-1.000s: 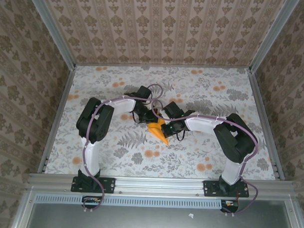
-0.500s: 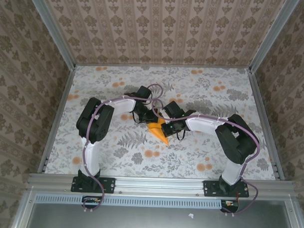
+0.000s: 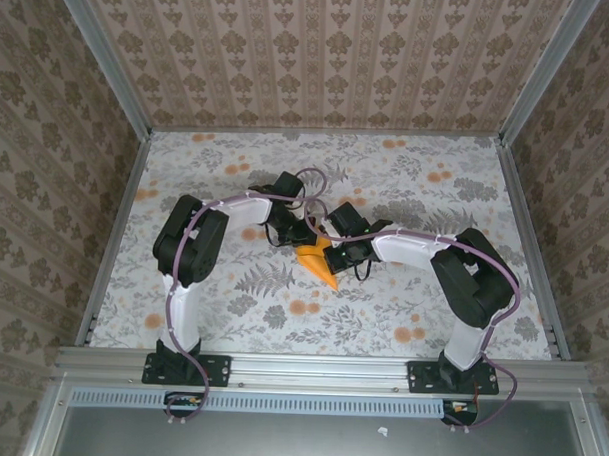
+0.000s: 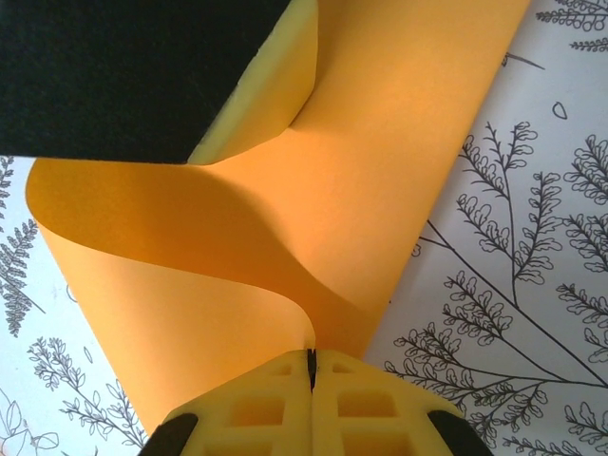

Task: Fold a paper plane with a square sheet of paper (fold left side to right side)
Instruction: Third fold the triangle at the center of the table.

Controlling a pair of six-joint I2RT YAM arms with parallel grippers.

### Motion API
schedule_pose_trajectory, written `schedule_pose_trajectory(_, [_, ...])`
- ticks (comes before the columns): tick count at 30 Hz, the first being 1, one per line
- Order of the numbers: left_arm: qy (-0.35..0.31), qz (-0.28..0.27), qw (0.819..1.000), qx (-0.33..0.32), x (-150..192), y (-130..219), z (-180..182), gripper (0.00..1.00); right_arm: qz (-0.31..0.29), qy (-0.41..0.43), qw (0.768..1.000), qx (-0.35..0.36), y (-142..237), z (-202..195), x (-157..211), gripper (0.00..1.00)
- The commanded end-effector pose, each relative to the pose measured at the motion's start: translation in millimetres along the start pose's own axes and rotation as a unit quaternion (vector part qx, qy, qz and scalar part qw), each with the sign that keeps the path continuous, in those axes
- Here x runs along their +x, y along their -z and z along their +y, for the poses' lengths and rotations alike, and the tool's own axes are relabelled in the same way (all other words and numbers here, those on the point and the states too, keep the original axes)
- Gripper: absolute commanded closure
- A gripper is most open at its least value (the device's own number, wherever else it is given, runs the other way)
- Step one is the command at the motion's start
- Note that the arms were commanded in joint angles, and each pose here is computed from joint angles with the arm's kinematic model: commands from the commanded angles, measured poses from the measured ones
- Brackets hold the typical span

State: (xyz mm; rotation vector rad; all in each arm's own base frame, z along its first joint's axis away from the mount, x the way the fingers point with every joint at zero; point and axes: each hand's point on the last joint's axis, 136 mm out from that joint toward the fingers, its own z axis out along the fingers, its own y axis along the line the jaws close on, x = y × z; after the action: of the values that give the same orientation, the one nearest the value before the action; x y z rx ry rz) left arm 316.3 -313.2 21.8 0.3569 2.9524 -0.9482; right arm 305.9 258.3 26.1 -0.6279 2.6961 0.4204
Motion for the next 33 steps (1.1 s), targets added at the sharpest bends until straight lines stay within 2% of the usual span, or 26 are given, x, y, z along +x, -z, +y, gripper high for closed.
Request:
schedule_pose_trajectory(1, [-0.005, 0.013, 1.000, -0.027, 5.1, -5.7, 9.5, 0.96, 0.014, -0.007, 1.000, 0.019, -2.5, -9.0, 5.7, 1.00])
schedule_pose_trajectory(19, [-0.007, 0.013, 0.999, -0.029, 4.2, -5.2, 9.2, 0.96, 0.034, -0.004, 0.999, 0.025, -10.4, -12.4, 14.2, 1.00])
schedule_pose_trajectory(25, [-0.017, 0.000, 1.000, -0.021, -2.2, 5.6, 0.2, 0.88, 0.051, 0.001, 0.998, 0.024, -13.6, -11.8, 23.1, 1.00])
schedule_pose_trajectory(33, [-0.035, -0.044, 0.998, -0.009, -32.5, 49.8, -13.8, 0.78, 0.067, 0.008, 0.998, 0.021, -15.9, -10.0, 31.9, 1.00])
